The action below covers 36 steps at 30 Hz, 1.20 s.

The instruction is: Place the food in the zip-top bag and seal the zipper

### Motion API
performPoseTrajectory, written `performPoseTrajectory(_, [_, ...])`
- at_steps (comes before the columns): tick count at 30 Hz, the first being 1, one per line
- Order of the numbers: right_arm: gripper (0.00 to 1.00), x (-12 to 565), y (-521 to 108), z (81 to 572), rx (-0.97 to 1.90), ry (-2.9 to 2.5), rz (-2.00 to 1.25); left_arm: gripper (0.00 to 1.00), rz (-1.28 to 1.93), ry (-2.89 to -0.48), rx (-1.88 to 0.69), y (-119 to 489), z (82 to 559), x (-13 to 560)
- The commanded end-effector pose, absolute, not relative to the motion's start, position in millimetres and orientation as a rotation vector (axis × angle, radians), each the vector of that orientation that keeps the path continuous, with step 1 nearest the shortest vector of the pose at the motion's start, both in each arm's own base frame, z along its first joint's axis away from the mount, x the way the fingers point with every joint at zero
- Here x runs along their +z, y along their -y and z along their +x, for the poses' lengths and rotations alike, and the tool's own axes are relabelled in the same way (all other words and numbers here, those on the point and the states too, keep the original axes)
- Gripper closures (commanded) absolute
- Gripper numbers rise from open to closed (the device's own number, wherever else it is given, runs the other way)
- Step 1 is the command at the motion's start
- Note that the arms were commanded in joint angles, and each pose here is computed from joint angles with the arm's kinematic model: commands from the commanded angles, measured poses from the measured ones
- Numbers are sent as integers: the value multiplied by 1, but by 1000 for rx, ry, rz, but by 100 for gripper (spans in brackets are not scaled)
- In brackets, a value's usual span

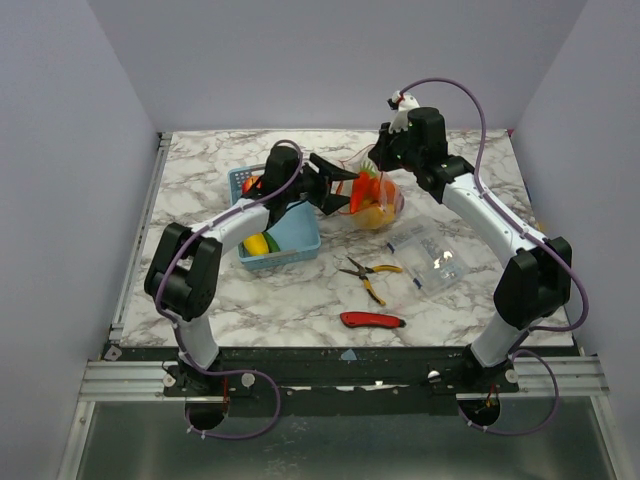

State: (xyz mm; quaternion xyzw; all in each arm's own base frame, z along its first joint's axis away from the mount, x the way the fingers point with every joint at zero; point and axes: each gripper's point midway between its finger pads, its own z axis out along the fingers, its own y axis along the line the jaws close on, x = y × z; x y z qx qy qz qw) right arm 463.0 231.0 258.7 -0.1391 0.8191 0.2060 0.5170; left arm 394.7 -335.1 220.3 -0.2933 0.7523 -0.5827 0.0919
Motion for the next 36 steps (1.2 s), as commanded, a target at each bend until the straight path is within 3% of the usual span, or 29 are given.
performPoseTrajectory(1, [99, 289, -238, 459, 540, -1877, -335, 33, -536, -2255, -1581, 318, 357, 236])
performPoseTrajectory(5, [99, 286, -238, 460, 537, -1891, -328, 34, -346, -2323, -1291, 290, 343, 223])
performPoseTrajectory(9, [99, 285, -239, 459, 549, -1907, -311, 43, -186, -2352, -1098, 272, 340, 215])
performPoseTrajectory(11, [99, 283, -241, 458, 568, -1919, -308, 51, -130, -2373, -1092, 274, 342, 214])
performPoseTrajectory(21, [99, 274, -245, 453, 612, -1980, -282, 51, -45, -2381, -1134, 301, 371, 191])
performPoseTrajectory(24, [99, 274, -244, 452, 610, -1987, -262, 63, -41, -2401, -1180, 310, 372, 178])
performPoseTrajectory(29, [99, 275, -239, 461, 563, -1978, -238, 100, -32, -2350, -1292, 319, 367, 193])
performPoseTrajectory(36, [99, 277, -221, 509, 315, -1970, -242, 100, -88, -2192, -1571, 329, 366, 282])
